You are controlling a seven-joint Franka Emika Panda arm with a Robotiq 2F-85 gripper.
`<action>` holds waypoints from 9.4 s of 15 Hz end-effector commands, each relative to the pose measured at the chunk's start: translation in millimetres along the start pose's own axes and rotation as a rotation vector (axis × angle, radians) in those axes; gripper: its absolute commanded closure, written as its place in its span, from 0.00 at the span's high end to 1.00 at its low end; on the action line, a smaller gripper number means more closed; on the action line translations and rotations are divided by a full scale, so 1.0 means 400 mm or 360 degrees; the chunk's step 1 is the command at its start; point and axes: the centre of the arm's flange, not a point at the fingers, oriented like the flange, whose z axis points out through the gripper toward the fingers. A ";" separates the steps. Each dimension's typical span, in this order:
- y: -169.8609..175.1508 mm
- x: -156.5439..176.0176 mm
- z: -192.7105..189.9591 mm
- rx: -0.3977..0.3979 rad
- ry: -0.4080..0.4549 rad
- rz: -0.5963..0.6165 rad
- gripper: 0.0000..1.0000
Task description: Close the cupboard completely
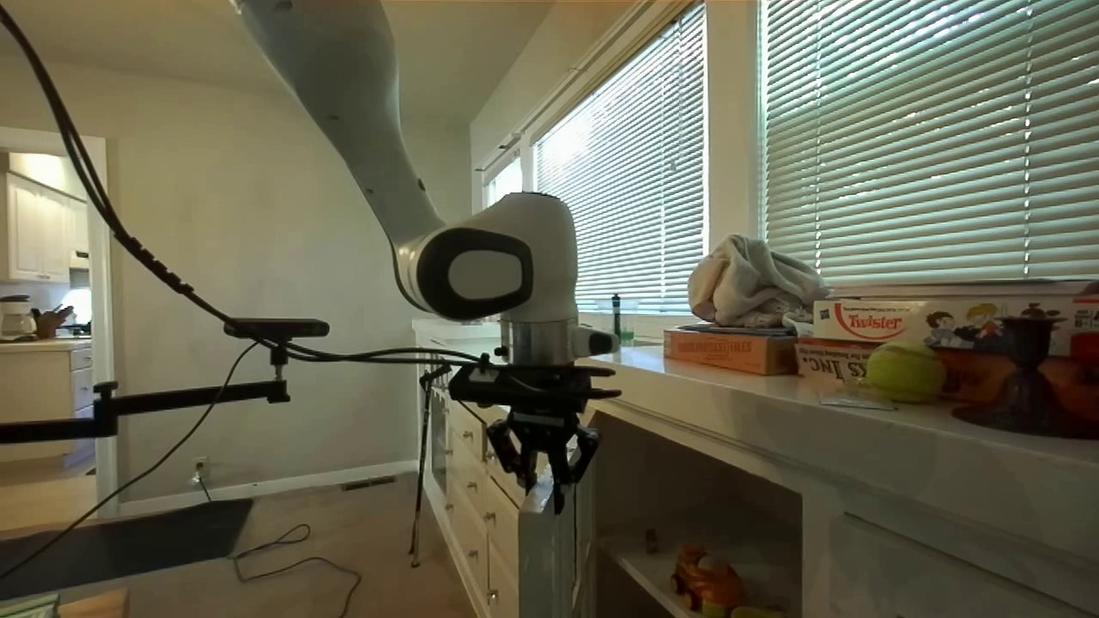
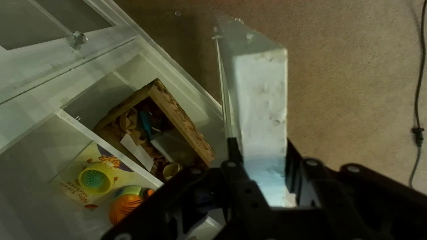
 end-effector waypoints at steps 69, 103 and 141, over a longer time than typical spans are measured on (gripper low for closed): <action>0.102 -0.085 0.108 -0.0514 0.0465 0.1502 0.00; 0.380 0.061 0.270 -0.1011 0.0954 0.1225 0.00; -0.077 0.110 -0.424 -0.0272 0.0240 0.1549 0.00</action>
